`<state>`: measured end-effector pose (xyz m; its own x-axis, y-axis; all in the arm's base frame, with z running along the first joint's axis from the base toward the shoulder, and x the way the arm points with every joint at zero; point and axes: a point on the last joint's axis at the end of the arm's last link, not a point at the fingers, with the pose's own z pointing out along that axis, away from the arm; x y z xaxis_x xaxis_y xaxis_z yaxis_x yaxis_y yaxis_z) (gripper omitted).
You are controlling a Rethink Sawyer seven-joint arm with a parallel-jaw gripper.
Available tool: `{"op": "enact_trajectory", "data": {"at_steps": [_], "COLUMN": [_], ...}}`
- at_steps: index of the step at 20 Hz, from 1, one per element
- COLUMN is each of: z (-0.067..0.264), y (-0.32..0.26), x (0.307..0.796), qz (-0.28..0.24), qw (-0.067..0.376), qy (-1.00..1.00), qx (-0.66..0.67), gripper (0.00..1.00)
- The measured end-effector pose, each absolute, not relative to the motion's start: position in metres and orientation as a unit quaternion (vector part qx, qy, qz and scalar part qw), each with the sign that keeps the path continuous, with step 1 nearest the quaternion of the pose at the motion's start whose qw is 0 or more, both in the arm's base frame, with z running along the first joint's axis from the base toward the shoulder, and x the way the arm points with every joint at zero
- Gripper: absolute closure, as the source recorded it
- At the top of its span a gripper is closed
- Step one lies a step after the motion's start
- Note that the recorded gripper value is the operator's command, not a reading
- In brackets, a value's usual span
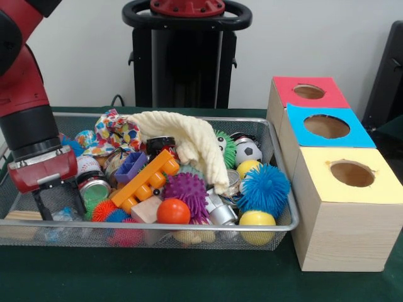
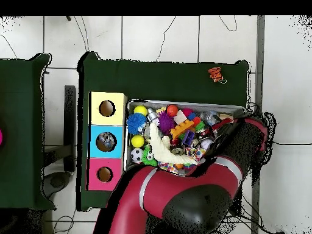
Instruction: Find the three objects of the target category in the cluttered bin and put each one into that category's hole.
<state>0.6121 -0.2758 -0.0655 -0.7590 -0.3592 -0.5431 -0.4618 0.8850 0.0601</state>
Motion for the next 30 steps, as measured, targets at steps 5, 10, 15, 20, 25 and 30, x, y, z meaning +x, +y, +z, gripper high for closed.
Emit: {"op": "enact_trajectory", "data": {"at_steps": [5,10,15,20,25,30], "z": [-0.066,-0.064,-0.063,-0.061,-0.059,-0.057], "y": [-0.277,-0.272,-0.269,-0.268,-0.265,-0.265], "x": [0.611,0.614,0.616,0.618,0.622,0.624], "qz": [0.085,0.069,0.056,0.045,0.029,0.008], "qw": [0.265,0.251,0.24,0.235,0.23,0.233], "qy": [0.935,0.937,0.937,0.937,0.938,0.939], "qx": [-0.217,-0.234,-0.247,-0.252,-0.259,-0.254], "gripper": [0.0,0.0,0.0,0.0,0.0,0.0]}}
